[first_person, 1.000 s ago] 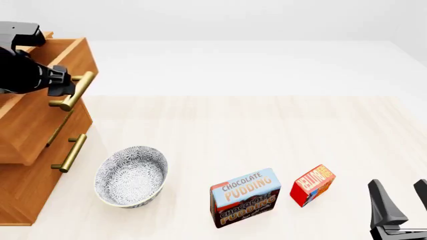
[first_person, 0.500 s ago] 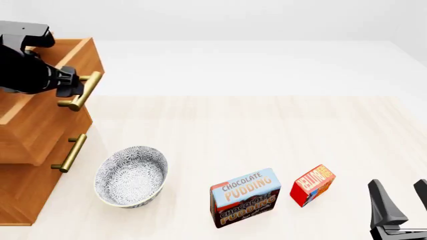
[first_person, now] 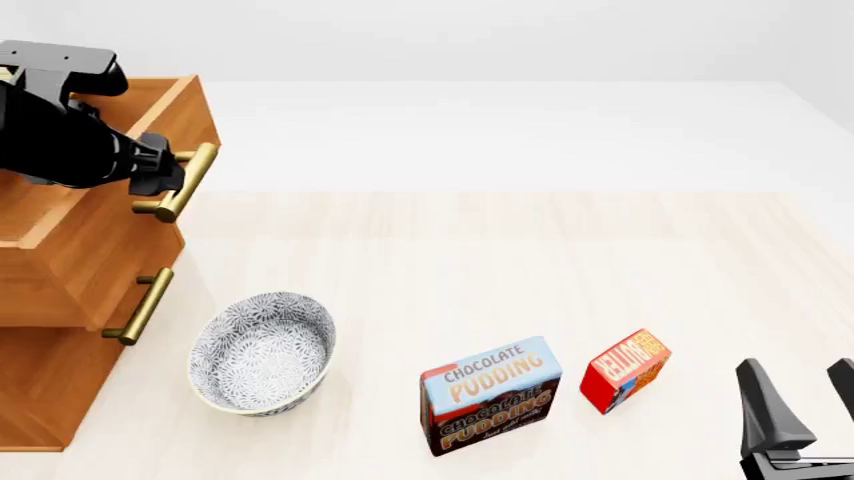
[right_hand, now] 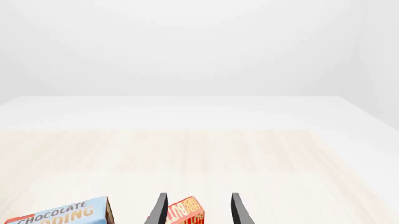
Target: Put the butter at the back in the top drawer of the cabinet and close it.
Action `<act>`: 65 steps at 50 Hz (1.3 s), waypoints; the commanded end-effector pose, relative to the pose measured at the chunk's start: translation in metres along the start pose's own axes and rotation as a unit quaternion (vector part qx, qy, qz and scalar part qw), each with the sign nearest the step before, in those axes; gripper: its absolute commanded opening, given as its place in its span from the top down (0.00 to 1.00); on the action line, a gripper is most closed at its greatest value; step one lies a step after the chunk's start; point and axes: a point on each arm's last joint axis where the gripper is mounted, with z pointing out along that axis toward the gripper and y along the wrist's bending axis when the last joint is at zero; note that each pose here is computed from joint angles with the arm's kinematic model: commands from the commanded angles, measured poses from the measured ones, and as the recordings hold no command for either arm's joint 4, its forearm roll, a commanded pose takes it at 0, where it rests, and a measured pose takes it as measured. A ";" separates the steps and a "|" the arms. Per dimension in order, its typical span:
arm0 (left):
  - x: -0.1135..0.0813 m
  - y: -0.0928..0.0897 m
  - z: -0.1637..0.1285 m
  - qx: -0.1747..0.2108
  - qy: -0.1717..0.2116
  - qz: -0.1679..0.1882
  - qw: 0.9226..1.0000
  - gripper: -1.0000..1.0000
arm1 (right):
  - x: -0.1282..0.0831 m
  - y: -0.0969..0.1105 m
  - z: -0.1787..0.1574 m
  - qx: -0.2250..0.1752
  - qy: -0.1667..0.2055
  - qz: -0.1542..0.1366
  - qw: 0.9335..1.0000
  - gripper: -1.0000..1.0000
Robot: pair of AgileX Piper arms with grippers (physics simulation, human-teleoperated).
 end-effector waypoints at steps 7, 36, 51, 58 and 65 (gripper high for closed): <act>0.026 -0.010 0.050 0.013 0.098 0.019 0.995 0.00 | 0.000 0.000 0.000 0.000 0.000 0.000 1.000 0.00; 0.022 -0.035 0.053 0.036 0.096 0.028 0.994 0.00 | 0.000 0.000 0.000 0.000 0.000 0.000 1.000 0.00; 0.024 -0.048 0.053 0.048 0.097 0.033 0.994 0.00 | 0.000 0.000 0.000 0.000 0.000 0.000 1.000 0.00; 0.025 -0.052 0.052 0.052 0.097 0.035 0.993 0.00 | 0.000 0.000 0.000 0.000 0.000 0.000 1.000 0.00; 0.025 -0.055 0.051 0.055 0.097 0.036 0.993 0.00 | 0.000 0.000 0.000 0.000 0.000 0.000 1.000 0.00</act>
